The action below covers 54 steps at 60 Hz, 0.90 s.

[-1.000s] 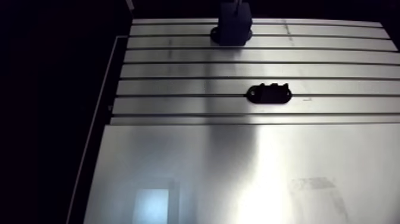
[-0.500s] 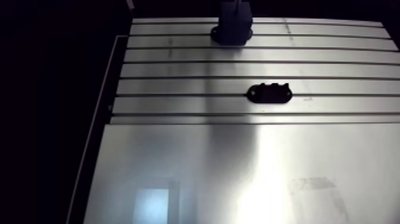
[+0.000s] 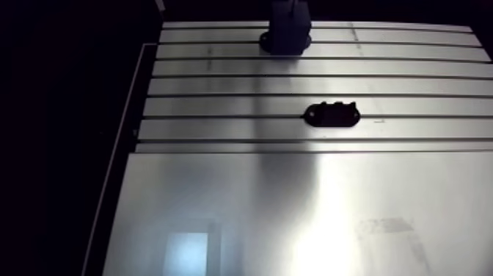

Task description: Pick up the M10 bolt and insert it into the hole until fully seated.

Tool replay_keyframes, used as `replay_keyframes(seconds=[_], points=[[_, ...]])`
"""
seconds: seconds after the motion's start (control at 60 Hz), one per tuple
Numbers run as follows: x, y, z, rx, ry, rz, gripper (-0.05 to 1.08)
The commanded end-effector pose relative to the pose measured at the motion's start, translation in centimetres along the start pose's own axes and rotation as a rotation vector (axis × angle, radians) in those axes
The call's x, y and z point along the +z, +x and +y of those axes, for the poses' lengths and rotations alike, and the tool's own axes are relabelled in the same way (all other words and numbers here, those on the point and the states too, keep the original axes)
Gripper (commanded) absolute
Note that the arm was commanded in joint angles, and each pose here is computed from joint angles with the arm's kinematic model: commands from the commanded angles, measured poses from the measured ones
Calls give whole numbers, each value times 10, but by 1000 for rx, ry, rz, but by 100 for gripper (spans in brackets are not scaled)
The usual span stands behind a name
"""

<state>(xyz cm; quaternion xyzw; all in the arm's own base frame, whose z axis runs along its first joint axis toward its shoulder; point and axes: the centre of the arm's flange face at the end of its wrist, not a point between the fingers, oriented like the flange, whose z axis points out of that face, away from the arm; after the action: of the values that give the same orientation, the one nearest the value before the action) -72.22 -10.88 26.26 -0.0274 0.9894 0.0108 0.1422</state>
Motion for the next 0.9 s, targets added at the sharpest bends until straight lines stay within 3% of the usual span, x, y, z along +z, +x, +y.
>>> replay_keyframes(seconds=[0.017, 0.9], points=[[2, 1, -1, -1, 1, -4, 108], [1, 3, -3, -4, -2, 12, 108]])
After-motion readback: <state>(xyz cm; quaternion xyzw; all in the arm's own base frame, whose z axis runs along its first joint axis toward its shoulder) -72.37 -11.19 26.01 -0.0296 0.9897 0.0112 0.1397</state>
